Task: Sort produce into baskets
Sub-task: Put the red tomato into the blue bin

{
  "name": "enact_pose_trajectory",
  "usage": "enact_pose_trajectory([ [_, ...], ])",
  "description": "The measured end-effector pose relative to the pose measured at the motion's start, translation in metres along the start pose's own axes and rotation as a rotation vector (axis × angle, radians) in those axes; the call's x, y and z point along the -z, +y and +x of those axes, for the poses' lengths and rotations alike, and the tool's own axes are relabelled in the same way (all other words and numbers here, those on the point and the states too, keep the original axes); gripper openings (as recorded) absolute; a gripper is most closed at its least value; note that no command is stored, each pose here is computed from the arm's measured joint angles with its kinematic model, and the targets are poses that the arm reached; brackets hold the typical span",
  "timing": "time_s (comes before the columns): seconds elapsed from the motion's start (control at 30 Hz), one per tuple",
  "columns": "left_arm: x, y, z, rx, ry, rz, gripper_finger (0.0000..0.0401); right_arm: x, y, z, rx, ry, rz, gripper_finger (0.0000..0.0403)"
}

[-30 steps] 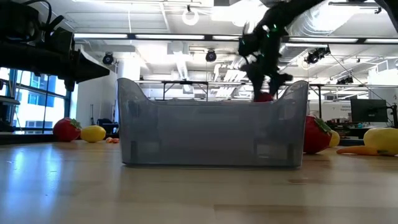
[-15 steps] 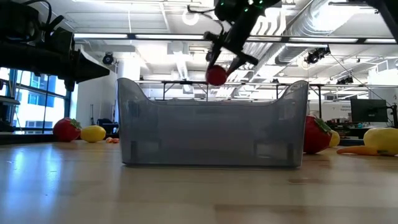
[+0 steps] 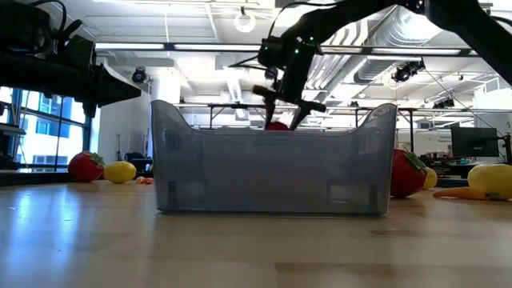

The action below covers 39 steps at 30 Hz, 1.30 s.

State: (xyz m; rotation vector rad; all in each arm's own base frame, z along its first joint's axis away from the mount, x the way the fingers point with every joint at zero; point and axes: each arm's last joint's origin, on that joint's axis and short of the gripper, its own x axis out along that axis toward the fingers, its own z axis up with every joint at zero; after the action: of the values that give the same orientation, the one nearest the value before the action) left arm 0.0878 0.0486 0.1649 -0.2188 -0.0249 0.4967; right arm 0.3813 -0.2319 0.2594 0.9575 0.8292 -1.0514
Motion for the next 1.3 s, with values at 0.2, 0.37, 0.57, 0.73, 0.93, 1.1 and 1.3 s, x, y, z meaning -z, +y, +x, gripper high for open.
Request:
enact_pose_trajectory([
  [0.2, 0.000, 0.000, 0.000, 0.000, 0.000, 0.000, 0.0001, -0.002, 0.004, 0.011, 0.068, -0.098, -0.199, 0.0229],
  [0.37, 0.000, 0.000, 0.000, 0.000, 0.000, 0.000, 0.0001, 0.010, 0.013, 0.006, 0.208, -0.236, -0.257, 0.0229],
  [0.57, 0.000, 0.000, 0.000, 0.000, 0.000, 0.000, 0.0001, 0.041, 0.040, 0.004, 0.278, -0.377, -0.300, 0.0229],
  [0.73, 0.000, 0.000, 0.000, 0.000, 0.000, 0.000, 0.0001, 0.052, 0.047, 0.017, 0.282, -0.386, -0.272, 0.0229],
  [0.93, 0.000, 0.000, 0.000, 0.000, 0.000, 0.000, 0.0001, 0.048, 0.046, 0.023, 0.234, -0.366, -0.184, 0.0229],
  [1.1, 0.000, 0.000, 0.000, 0.000, -0.001, 0.000, 0.0001, 0.046, 0.045, 0.031, 0.223, -0.355, -0.132, 0.0229],
  [1.3, 0.000, 0.000, 0.000, 0.000, -0.001, 0.000, 0.0001, 0.050, 0.039, 0.050, 0.264, -0.294, -0.116, 0.0229],
])
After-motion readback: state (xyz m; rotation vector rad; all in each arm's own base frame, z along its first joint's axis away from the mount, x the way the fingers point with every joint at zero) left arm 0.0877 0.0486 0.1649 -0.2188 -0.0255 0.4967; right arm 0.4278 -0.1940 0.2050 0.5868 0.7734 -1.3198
